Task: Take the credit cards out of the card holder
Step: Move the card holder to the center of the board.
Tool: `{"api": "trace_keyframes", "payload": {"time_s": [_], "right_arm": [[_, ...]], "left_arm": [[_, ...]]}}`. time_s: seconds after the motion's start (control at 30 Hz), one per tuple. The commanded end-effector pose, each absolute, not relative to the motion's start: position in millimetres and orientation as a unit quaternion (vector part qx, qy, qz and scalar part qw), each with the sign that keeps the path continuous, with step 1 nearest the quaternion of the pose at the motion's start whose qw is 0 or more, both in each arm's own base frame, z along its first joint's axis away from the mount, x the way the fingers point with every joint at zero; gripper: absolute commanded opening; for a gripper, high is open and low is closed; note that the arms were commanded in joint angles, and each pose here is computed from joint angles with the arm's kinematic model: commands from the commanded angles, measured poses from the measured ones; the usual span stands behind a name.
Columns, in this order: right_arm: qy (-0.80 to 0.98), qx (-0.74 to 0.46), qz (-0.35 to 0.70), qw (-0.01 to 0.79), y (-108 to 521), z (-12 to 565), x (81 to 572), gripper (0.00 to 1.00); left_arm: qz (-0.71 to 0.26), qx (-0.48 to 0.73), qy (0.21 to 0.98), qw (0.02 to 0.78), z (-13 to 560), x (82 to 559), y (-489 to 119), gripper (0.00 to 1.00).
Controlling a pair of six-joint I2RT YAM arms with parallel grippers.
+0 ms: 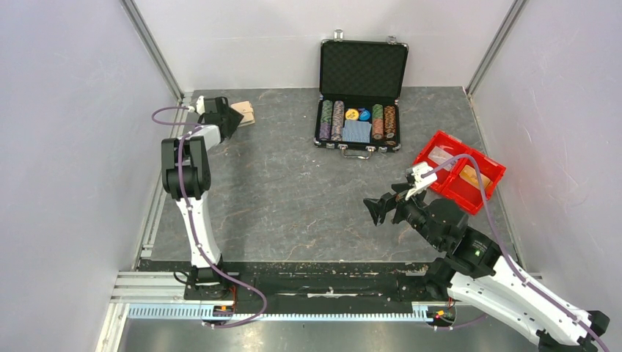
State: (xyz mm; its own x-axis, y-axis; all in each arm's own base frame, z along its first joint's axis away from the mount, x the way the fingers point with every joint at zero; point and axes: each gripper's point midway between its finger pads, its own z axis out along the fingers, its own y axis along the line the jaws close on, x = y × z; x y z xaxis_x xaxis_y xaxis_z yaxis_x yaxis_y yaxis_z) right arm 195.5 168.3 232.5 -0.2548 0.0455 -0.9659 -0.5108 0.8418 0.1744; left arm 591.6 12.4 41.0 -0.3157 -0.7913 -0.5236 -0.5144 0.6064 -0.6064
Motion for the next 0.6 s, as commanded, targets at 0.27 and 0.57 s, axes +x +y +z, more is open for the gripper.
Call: {"api": "trace_keyframes", "payload": {"time_s": [0.27,0.57], "right_arm": [[0.739,-0.13,0.25,0.612,168,257,198,0.98],[0.734,-0.096,0.269,0.616,162,266,195,0.98]], "left_arm": [[-0.164,-0.45,0.79,0.383,22,601,19,0.49],[-0.156,-0.446,0.81,0.347,24,589,11,0.05]]}}
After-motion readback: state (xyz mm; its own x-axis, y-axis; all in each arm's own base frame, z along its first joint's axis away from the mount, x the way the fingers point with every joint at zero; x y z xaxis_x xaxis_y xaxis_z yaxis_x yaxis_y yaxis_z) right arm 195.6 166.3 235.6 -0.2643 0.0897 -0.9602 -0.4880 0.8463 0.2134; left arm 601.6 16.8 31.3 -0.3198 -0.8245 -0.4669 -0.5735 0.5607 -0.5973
